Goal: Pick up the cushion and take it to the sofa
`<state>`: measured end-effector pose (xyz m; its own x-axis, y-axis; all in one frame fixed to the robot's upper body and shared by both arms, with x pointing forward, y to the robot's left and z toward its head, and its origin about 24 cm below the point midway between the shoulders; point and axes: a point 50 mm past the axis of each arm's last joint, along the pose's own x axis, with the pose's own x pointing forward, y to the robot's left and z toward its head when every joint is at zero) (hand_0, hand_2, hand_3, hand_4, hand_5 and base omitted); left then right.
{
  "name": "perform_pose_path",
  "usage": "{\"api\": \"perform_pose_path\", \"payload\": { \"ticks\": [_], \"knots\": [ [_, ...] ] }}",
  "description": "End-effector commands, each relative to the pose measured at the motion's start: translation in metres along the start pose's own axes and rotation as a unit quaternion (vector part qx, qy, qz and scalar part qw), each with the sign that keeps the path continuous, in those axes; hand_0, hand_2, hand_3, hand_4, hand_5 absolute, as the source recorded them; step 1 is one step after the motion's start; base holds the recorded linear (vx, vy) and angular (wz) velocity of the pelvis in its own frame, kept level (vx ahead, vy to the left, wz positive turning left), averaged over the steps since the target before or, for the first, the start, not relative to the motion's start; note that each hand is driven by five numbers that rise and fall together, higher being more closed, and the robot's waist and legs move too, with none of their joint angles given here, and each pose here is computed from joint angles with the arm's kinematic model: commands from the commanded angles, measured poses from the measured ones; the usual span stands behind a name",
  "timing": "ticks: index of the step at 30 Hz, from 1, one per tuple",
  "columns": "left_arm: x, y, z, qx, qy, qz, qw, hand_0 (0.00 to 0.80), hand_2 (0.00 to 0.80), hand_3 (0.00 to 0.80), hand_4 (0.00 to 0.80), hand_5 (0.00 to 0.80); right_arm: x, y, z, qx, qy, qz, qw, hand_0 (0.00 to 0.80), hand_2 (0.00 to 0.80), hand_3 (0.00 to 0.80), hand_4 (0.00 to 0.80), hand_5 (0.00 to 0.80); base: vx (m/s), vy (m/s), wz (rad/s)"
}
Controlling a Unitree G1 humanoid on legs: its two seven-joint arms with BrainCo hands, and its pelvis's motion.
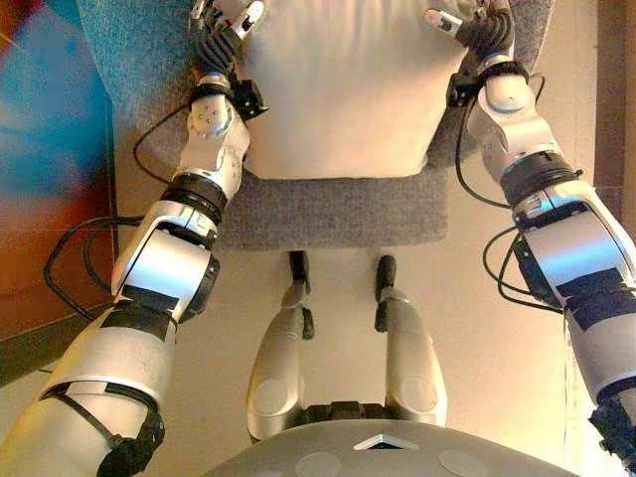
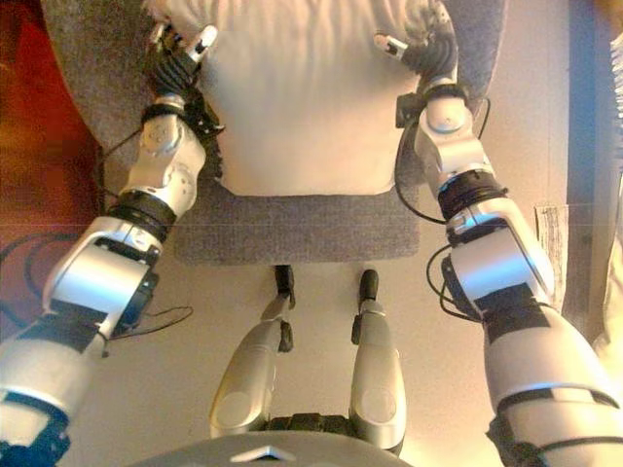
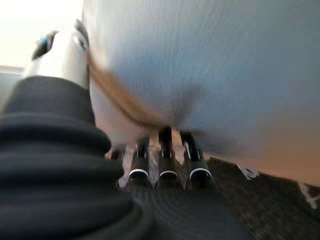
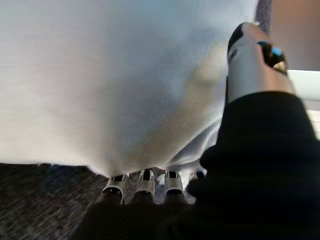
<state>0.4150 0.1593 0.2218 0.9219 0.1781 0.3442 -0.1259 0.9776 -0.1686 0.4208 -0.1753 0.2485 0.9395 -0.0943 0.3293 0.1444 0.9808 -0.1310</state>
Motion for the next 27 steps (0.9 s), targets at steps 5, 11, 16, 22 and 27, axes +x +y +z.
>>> {"api": "perform_pose_path", "payload": {
  "ticks": [5,11,16,22,27],
  "knots": [
    [0.004,-0.032,0.071,-0.032,-0.163,-0.050,0.985,0.000,0.000,0.000,0.000,0.000,0.001,0.005,0.079,0.015,-0.177,-0.001,0.984,0.000,0.000,0.000,0.000,0.000,0.000,0.000,0.00],
    [-0.014,-0.016,0.070,-0.058,-0.206,-0.063,0.975,0.000,0.000,0.000,0.000,0.000,-0.019,-0.007,0.086,0.011,-0.250,-0.016,0.968,0.000,0.000,0.000,0.000,0.000,0.018,-0.011,0.02],
    [-0.042,0.009,0.065,-0.043,-0.244,-0.072,0.966,0.000,0.000,0.000,0.000,0.000,-0.052,-0.023,0.084,0.001,-0.305,-0.025,0.952,0.000,0.000,0.000,0.000,0.000,0.034,-0.006,0.05],
    [-0.088,0.047,0.062,-0.051,-0.284,-0.043,0.956,0.000,0.000,0.000,0.000,0.000,-0.103,-0.041,0.060,-0.015,-0.339,-0.042,0.940,0.000,0.000,0.000,0.000,0.000,0.090,0.008,0.06],
    [-0.124,0.067,0.038,-0.027,-0.254,-0.037,0.966,0.000,0.000,0.000,0.000,0.000,-0.138,-0.059,0.026,-0.039,-0.296,-0.041,0.953,0.000,0.000,0.000,0.000,0.000,0.118,0.028,0.08]
  ]
}}
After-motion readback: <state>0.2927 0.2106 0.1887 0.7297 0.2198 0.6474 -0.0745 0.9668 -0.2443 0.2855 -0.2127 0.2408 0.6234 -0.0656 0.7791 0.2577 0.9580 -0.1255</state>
